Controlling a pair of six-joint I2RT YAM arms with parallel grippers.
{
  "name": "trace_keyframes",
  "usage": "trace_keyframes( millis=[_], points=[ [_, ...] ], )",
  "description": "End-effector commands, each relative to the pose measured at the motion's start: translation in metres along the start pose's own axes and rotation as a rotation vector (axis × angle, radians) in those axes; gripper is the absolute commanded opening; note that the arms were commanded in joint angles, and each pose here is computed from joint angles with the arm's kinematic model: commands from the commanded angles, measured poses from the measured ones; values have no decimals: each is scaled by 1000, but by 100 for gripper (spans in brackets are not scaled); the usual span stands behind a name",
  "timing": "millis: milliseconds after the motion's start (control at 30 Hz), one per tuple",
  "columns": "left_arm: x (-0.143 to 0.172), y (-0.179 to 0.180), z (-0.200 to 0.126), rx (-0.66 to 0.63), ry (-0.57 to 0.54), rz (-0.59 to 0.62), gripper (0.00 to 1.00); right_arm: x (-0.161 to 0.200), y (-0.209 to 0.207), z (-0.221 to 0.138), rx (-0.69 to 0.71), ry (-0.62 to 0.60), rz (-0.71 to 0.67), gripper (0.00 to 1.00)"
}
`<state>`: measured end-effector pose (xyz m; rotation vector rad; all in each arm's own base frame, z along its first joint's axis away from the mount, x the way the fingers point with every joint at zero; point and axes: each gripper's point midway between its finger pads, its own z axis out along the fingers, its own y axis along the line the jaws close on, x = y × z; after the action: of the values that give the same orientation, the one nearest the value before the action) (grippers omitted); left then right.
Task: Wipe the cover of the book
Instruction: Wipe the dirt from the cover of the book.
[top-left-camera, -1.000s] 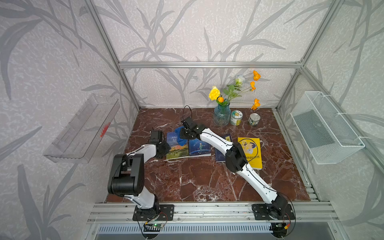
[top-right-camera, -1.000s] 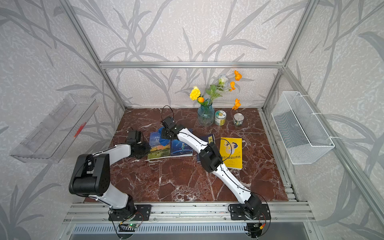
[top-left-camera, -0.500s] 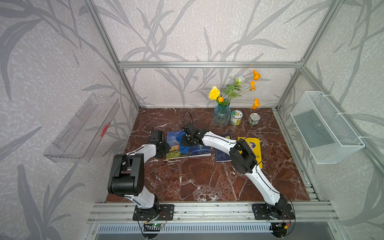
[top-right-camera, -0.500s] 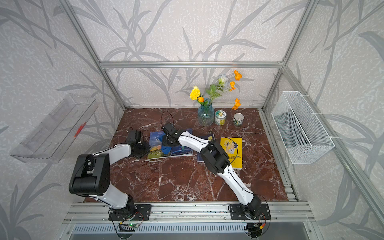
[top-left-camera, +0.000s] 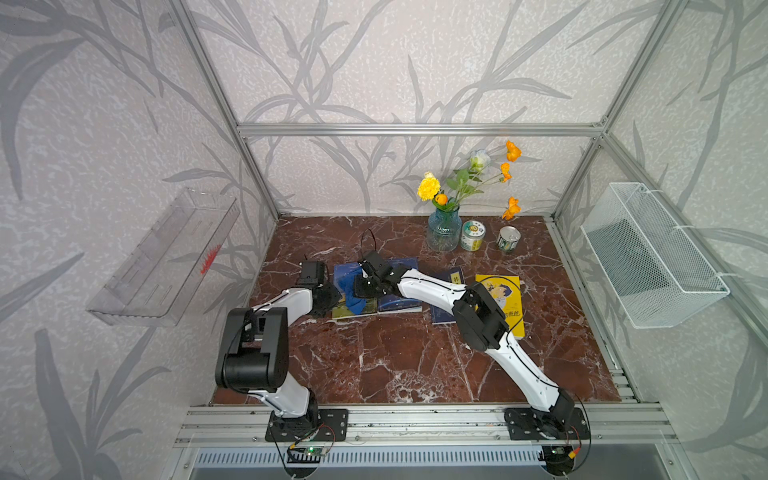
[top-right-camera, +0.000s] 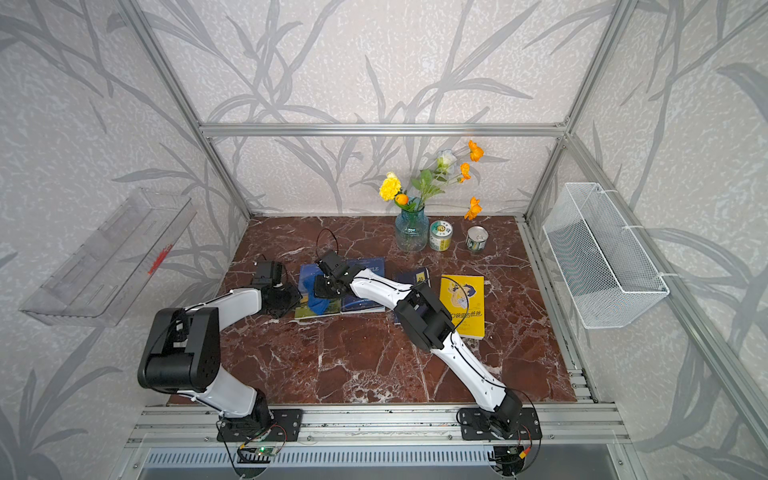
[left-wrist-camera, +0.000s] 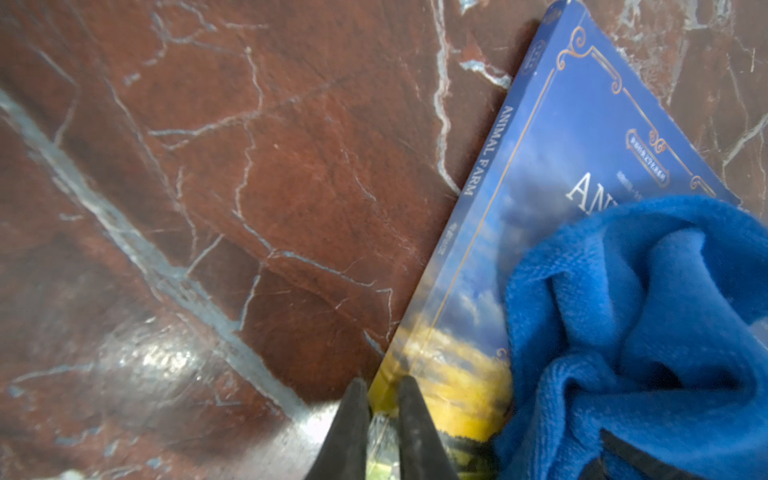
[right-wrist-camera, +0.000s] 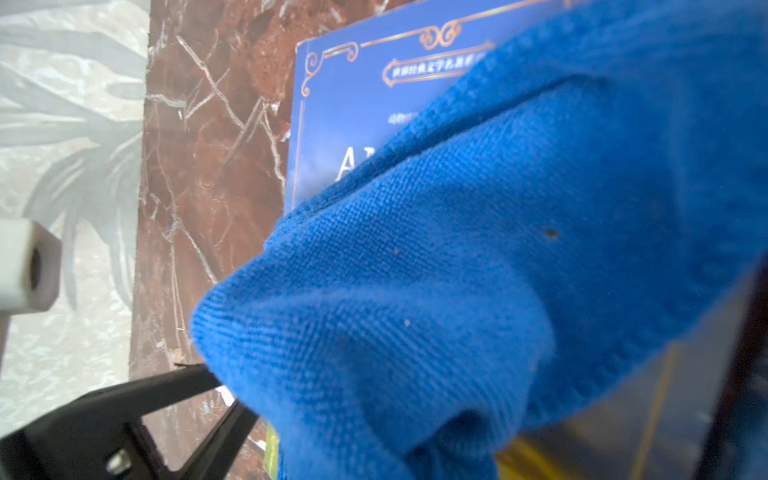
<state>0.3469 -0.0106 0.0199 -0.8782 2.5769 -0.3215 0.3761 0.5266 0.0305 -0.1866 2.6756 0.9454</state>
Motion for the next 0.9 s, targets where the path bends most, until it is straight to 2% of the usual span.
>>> trace_keyframes(
  millis=[0, 200, 267, 467, 600, 733, 867],
  points=[
    [49, 30, 8, -100, 165, 5, 16, 82, -96, 30, 251, 242, 85, 0],
    [49, 31, 8, -103, 165, 6, 16, 78, -144, -19, 362, 194, 84, 0],
    [48, 31, 8, -102, 162, 5, 16, 80, -147, -27, 385, 188, 65, 0],
    [48, 31, 8, -101, 161, 8, 16, 100, -100, 0, 304, 248, 5, 0],
    [48, 31, 8, -101, 162, 8, 16, 110, -76, 23, 259, 273, 13, 0],
    [48, 31, 8, -101, 163, 7, 16, 110, -78, 31, 255, 279, 37, 0],
    [48, 30, 8, -101, 163, 8, 16, 103, -105, 16, 292, 271, 78, 0]
  ],
)
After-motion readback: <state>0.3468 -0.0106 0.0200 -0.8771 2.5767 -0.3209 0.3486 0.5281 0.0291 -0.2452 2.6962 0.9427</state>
